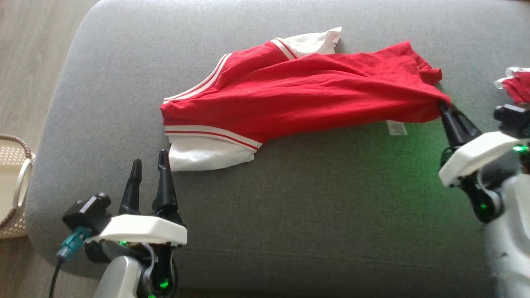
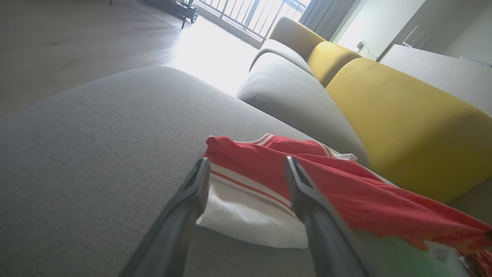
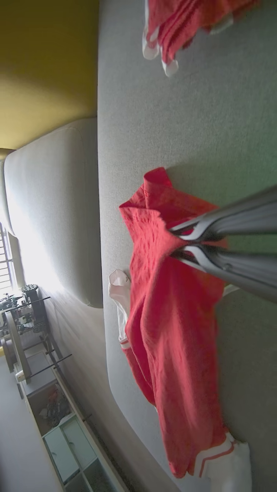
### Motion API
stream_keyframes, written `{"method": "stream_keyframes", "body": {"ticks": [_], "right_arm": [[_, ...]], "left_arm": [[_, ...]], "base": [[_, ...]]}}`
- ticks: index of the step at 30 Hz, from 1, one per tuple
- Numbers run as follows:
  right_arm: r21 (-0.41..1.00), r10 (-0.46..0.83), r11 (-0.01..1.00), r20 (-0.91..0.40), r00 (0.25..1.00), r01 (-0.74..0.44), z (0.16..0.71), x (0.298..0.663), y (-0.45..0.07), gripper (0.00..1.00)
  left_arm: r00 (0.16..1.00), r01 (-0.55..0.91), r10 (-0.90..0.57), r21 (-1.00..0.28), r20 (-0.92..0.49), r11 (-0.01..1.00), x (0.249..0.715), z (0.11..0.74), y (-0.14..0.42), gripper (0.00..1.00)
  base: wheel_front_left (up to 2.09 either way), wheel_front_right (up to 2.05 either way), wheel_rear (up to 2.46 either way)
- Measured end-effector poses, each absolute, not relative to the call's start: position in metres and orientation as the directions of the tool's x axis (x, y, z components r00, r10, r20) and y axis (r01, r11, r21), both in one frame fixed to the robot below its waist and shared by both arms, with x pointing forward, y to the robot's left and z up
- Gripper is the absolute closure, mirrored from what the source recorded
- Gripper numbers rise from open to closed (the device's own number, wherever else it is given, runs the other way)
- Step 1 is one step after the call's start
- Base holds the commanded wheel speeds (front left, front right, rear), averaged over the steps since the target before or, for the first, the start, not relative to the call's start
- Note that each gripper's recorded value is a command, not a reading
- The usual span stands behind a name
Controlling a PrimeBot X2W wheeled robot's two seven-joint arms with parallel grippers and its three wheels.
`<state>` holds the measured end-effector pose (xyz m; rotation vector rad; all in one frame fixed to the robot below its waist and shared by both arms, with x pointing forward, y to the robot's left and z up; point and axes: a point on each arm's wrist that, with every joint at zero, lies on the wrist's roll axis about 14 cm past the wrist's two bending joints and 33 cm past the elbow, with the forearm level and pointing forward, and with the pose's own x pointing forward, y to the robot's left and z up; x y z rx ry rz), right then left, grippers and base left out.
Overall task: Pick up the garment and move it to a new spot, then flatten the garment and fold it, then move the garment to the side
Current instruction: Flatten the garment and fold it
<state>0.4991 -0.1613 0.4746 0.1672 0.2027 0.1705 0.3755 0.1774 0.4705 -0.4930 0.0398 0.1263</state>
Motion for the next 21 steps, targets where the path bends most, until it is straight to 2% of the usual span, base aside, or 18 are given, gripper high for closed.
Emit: {"method": "stream_keyframes", "body": {"ticks": [4,8,13,21], "right_arm": [[0.167,0.208,0.97,-0.184,0.961,-0.178,0.493,0.497,-0.156,1.0],[0.145,0.245,0.966,-0.246,0.938,-0.214,0.486,0.51,-0.133,1.0],[0.027,0.24,0.97,-0.264,0.934,-0.242,0.486,0.557,-0.114,1.0],[0.001,0.264,0.963,-0.208,0.942,-0.269,0.477,0.617,-0.075,1.0]], "left_arm": [[0.99,-0.143,0.122,-0.467,-0.076,0.873,0.374,0.468,0.181,0.0],[0.989,-0.147,0.119,-0.463,-0.09,0.874,0.373,0.464,0.18,0.0],[0.985,-0.172,0.141,-0.463,-0.101,0.87,0.372,0.462,0.187,0.0],[0.968,-0.25,0.205,-0.442,-0.147,0.861,0.366,0.45,0.207,0.0]], "base": [[0.0,0.0,0.0],[0.0,0.0,0.0],[0.0,0.0,0.0],[0.0,0.0,0.0]]}}
